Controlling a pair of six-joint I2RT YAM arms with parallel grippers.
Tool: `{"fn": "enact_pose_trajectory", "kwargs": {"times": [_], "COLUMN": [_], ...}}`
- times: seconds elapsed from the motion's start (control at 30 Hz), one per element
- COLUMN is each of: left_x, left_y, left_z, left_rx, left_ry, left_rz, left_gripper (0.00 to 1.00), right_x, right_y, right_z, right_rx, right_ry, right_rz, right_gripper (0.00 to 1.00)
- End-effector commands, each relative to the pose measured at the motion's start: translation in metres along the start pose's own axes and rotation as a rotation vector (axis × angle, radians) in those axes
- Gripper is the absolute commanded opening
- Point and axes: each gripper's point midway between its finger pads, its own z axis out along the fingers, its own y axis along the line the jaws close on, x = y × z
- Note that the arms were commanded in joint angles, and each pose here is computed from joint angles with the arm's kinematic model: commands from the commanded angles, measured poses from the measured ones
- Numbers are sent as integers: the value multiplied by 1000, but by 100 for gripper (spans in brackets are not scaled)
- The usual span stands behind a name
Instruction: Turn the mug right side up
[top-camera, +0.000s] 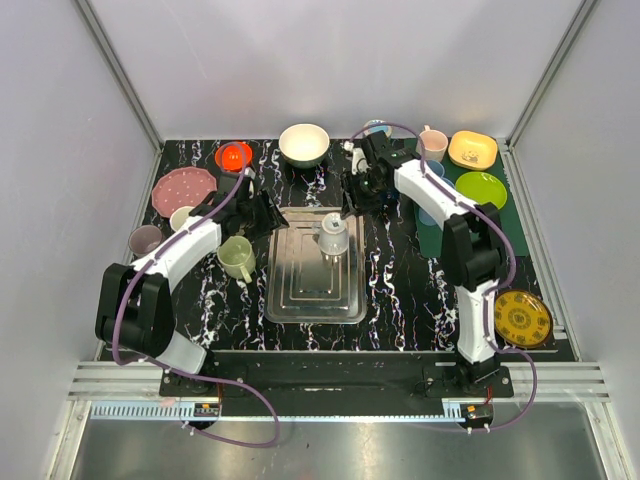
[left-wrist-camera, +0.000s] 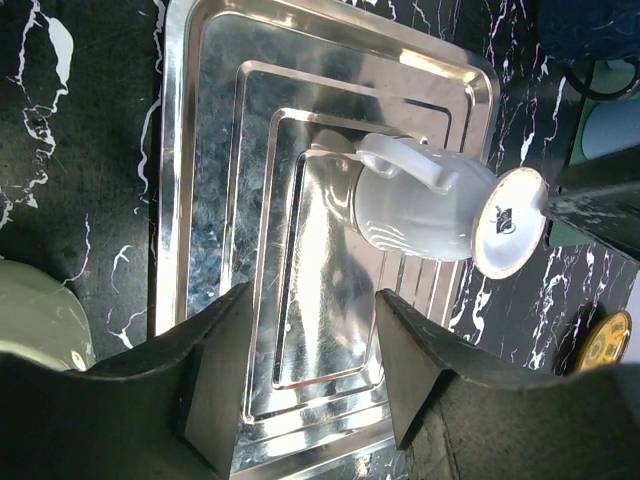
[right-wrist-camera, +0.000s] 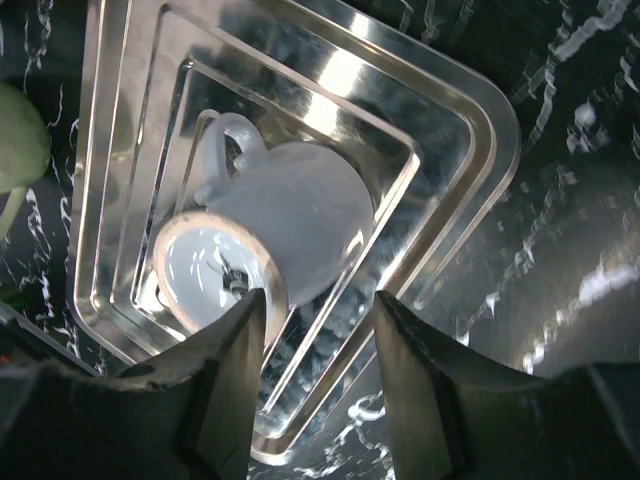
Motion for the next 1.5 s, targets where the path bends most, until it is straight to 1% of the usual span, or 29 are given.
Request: {"fn": "enact_pose_trajectory", "kwargs": {"times": [0.0,0.03,0.07,0.13,0.17,0.2,0.23,0.27,0.33,0.47,0.53,0.57,0.6,0.7,0.83,1.07,1.23,1.47], "left_x": [-22,-22,-21,-21,-19,-19,-20,-17,-20,-18,-20,-20,-21,-20,-16,-15,-15,-12], "left_y": [-12,-12,-10,-8,-6,-4,-5,-2,-1,4,5,6,6,8,11,12,12,14], "left_z": [-14,-16,-16,-17,-17,-18,-20,-19,-22,-23,-26,-26,-29,-30,-30,-30,-30,-30], "left_rx": [21,22,18,11,7,-1,5,-2,2,-4,-10,-17,-15,-21,-28,-30,-33,-36], "left_ry": [-89,-94,-96,-102,-102,-109,-120,-121,-152,-177,-197,-199,-210,-215,-204,-197,-201,-193], "left_rz": [11,7,5,0,-4,-7,-16,-23,-47,-82,-89,-90,-91,-88,-82,-75,-72,-70], "left_gripper": [55,55,55,56,56,56,56,56,56,56,56,56,56,56,56,56,57,57], "right_x": [-30,-32,-10,-12,-1,4,5,11,12,11,8,1,0,-5,-1,12,19,28], "right_y": [6,12,7,21,18,20,30,37,48,70,67,69,65,60,53,48,47,45], "right_z": [-59,-74,-64,-74,-65,-65,-73,-64,-68,-56,-50,-51,-50,-44,-32,-26,-33,-27], "right_rx": [103,100,99,40,30,9,-37,-81,-123,-182,-182,-221,-219,-213,-189,-167,-165,-161], "right_ry": [-238,-288,-254,-326,-328,-339,-369,-387,-431,-463,-484,-524,-544,-570,-539,-517,-527,-508], "right_rz": [141,169,224,289,367,402,428,491,547,657,698,726,748,788,826,836,836,841], "right_gripper": [53,54,54,56,56,56,56,56,56,55,55,55,55,55,53,50,50,50]}}
